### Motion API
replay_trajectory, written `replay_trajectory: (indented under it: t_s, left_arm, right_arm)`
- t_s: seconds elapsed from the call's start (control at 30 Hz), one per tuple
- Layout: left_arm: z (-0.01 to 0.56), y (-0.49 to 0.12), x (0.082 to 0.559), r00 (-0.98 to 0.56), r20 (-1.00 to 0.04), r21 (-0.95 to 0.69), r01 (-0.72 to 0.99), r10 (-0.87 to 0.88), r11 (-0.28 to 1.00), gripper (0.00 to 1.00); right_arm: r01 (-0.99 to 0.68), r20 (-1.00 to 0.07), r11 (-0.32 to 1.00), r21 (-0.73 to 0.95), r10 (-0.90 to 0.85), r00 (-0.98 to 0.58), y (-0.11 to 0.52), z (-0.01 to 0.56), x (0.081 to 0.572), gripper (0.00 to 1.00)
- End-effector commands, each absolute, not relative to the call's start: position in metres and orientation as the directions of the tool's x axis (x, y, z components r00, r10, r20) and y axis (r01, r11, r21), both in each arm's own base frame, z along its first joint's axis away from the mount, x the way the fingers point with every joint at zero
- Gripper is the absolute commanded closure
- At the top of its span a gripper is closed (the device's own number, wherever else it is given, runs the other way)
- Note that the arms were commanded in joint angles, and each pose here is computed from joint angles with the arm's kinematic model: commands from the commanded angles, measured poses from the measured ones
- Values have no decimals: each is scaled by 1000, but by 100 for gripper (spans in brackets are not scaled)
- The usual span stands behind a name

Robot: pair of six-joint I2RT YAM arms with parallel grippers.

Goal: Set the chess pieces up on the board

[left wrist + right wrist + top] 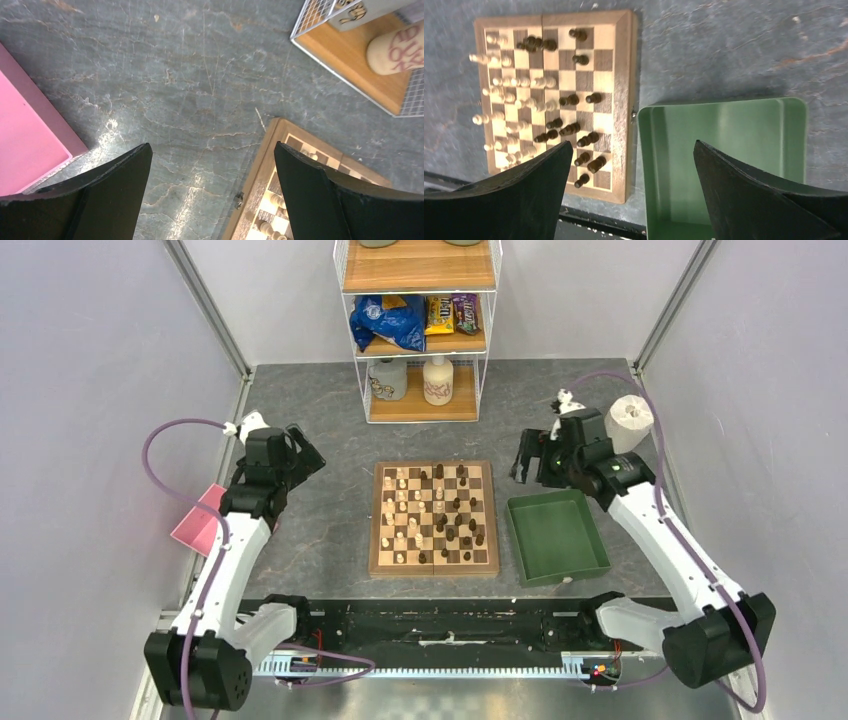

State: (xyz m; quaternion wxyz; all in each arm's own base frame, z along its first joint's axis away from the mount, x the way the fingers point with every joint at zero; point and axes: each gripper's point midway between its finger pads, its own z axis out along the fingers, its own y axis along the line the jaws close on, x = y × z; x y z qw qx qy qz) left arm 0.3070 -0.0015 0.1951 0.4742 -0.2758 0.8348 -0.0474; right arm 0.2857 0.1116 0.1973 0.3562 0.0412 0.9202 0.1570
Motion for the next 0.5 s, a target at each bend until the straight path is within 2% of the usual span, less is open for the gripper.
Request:
replay_trajectory:
  t_s: [0.0,0.2,0.33,0.47]
  left_arm:
    - [204,-6,320,-392,-769,-357,-394,-506,847,0]
    - [205,-9,332,-408,-789,-333,-343,-458,878,0]
    - [223,-13,342,-428,-814,-294,-279,-393,914,0]
    - [228,-11,343,-439,-820,-266,-275,-367,924,0]
  right_arm:
    - [-78,-663,964,254,115,-740,132,204,293,1]
    - [-63,-628,978,199,78,-774,159,179,321,12]
    - [-68,-585,976,208,69,-808,181,163,327,15]
    - [-95,-580,970,226,55,-813,200,152,338,22]
